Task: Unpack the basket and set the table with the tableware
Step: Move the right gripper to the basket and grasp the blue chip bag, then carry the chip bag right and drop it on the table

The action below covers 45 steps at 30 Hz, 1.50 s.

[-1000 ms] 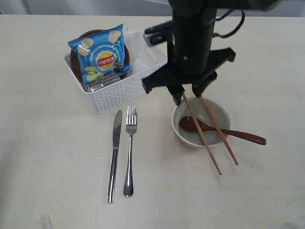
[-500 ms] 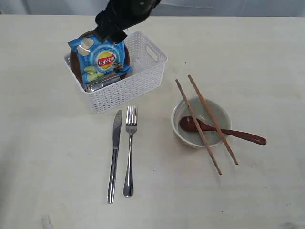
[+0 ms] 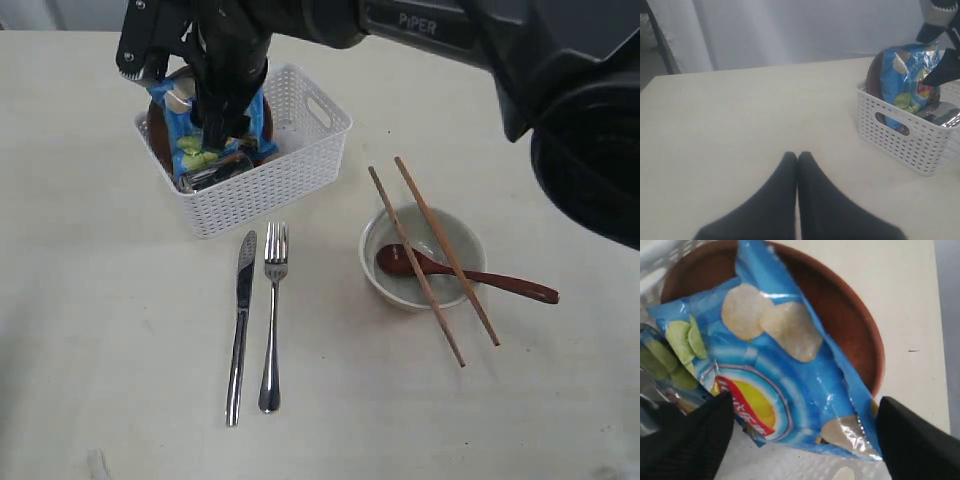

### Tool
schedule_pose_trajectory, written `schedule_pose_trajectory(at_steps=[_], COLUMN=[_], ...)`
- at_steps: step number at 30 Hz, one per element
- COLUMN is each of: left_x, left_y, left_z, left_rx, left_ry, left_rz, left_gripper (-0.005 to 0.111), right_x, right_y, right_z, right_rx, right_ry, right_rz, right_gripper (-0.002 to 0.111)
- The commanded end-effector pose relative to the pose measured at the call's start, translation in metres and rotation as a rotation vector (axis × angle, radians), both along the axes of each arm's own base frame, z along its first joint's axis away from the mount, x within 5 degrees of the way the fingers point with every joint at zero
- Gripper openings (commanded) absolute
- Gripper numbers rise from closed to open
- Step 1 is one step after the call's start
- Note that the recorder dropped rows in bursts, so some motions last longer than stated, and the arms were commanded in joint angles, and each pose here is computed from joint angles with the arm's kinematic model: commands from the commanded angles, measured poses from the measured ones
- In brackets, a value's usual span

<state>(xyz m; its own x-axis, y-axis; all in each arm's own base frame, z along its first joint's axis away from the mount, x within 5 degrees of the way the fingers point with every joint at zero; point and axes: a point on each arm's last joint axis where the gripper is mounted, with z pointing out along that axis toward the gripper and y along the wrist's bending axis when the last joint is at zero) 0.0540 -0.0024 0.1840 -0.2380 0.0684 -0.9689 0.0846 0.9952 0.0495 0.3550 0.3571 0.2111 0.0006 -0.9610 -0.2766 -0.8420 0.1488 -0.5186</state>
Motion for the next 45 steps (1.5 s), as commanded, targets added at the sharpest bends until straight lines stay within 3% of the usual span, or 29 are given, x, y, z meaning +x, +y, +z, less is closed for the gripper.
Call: schedule_pose_trajectory(at_steps=[1,3,6,12,17,21,31,34,38,45], left_x=[0.0,0.0,0.0,0.0,0.0,0.0,0.0,0.0,0.0,0.0], left_y=[0.0,0.0,0.0,0.0,0.0,0.0,0.0,0.0,0.0,0.0], left_z=[0.0,0.0,0.0,0.0,0.0,0.0,0.0,0.0,0.0,0.0], left_rx=[0.001,0.001,0.001,0.001,0.001,0.001,0.001,0.001,0.001,0.001], left_ry=[-0.009,-0.009,-0.009,-0.009,-0.009,-0.009,-0.009,-0.009,-0.009,-0.009], left_rz=[0.002,0.002,0.002,0.002,0.002,0.002,0.002,0.002,0.002,0.002], left_gripper=[0.0,0.0,0.0,0.0,0.0,0.0,0.0,0.0,0.0,0.0], right_x=[0.002,-0.001,-0.005,-0.021,-0.03,-0.034,-0.046,-0.04,-0.02,0.022], right_y=[0.002,0.005,0.01,0.025,0.028,0.018,-0.012,-0.039,-0.098,-0.209], right_z=[-0.004,-0.003,-0.003,0.0,0.005,0.023,0.106,0.13,0.158,0.171], right_rx=[-0.051,-0.057,-0.087,-0.152,-0.224,-0.237,-0.059,-0.046,0.003,0.057], right_ry=[-0.043,-0.051,-0.08,-0.154,-0.19,-0.173,-0.236,-0.241,-0.23,-0.192], right_rz=[0.039,0.05,0.075,0.149,0.169,0.101,-0.038,-0.149,-0.404,-0.854], right_gripper=[0.073,0.072,0.06,0.001,0.0,-0.001,-0.001,-0.001,-0.001,-0.001])
